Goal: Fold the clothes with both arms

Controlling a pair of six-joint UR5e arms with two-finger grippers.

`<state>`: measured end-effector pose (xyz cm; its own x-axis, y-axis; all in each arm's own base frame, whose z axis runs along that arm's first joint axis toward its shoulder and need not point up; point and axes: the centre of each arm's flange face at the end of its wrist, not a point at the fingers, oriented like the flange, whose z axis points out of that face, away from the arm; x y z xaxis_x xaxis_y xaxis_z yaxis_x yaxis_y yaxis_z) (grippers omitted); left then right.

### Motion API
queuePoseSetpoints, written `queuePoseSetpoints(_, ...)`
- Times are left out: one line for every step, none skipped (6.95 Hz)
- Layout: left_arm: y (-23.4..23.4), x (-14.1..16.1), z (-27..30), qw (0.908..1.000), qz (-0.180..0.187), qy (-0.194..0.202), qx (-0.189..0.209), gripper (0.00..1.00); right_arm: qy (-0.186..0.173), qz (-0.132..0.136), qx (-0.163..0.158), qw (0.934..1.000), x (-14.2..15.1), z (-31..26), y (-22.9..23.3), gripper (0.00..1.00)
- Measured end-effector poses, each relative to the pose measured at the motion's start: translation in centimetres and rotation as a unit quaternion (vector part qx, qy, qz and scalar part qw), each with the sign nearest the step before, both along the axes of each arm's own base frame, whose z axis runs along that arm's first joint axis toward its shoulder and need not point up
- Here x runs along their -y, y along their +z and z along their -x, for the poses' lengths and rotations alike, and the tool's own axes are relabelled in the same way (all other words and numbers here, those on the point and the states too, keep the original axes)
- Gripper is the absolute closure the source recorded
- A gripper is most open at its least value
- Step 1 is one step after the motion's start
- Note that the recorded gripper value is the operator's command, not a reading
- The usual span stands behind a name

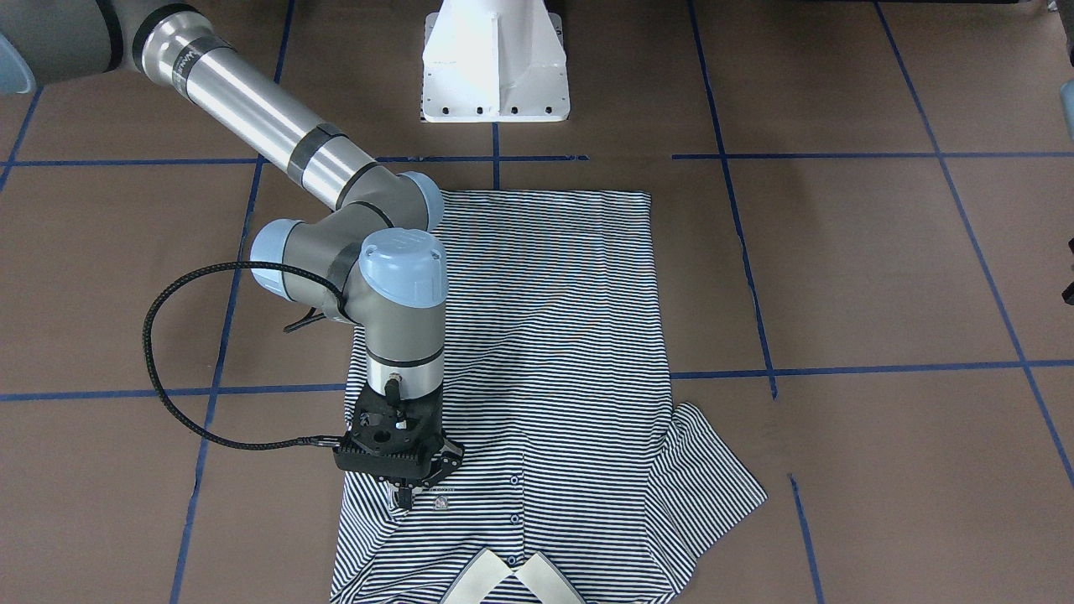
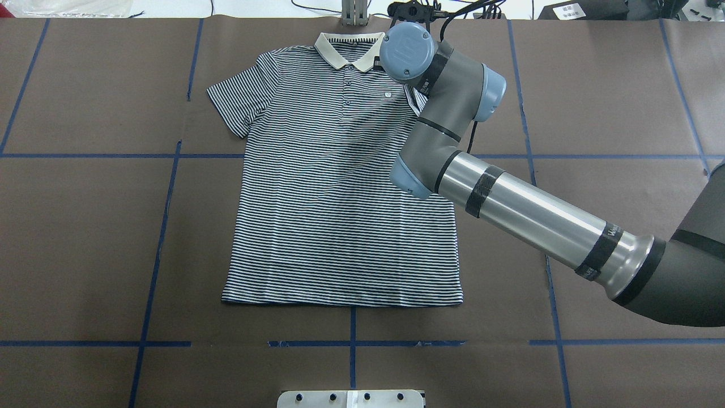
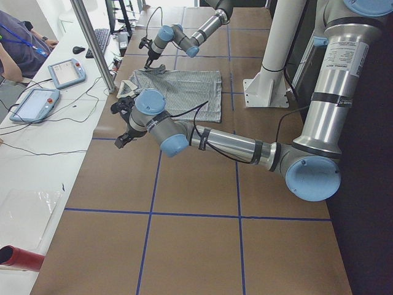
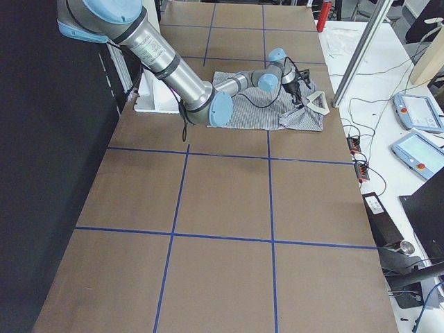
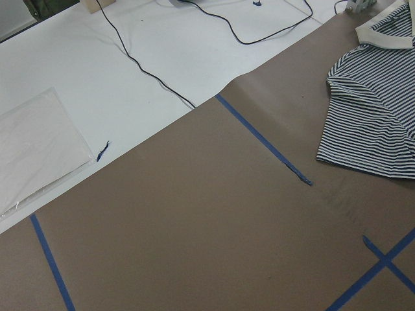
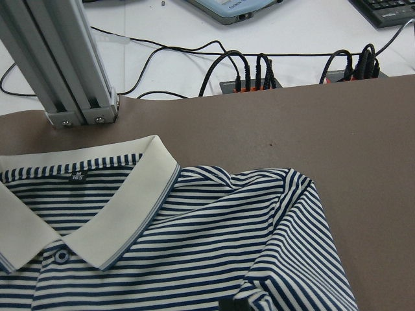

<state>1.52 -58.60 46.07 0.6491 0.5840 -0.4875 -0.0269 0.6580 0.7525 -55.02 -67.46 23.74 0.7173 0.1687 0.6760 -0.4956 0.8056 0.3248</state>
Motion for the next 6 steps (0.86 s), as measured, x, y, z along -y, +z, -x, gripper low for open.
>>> queuePoseSetpoints(0.0, 0.0, 0.0, 1.0000, 0.000, 0.000, 0.000, 0.00, -0.001, 0.000, -0.001, 1.0000, -0.2, 0.3, 0.0, 0.00)
queuePoseSetpoints(0.0, 0.0, 0.0, 1.0000, 0.000, 0.000, 0.000, 0.00, -0.002, 0.001, -0.002, 1.0000, -0.3, 0.6, 0.1, 0.00)
queuePoseSetpoints(0.0, 0.1, -0.1, 1.0000, 0.000, 0.000, 0.000, 0.00, -0.003, 0.000, 0.000, 1.0000, -0.1, 0.6, -0.5, 0.00)
queuePoseSetpoints(0.0, 0.2, -0.1, 1.0000, 0.001, 0.000, 0.000, 0.00, -0.014, 0.006, 0.006, 0.9999, 0.8, -0.3, -2.4, 0.00)
queuePoseSetpoints(-0.6, 0.6, -0.3, 1.0000, 0.005, -0.004, -0.006, 0.00, -0.041, 0.020, 0.009, 0.9989, 2.5, -2.7, -4.4, 0.00)
queuePoseSetpoints(-2.4, 1.3, -1.5, 0.9996, 0.010, -0.008, -0.023, 0.00, -0.078, 0.030, 0.006, 0.9965, 4.5, -6.8, -5.1, 0.00)
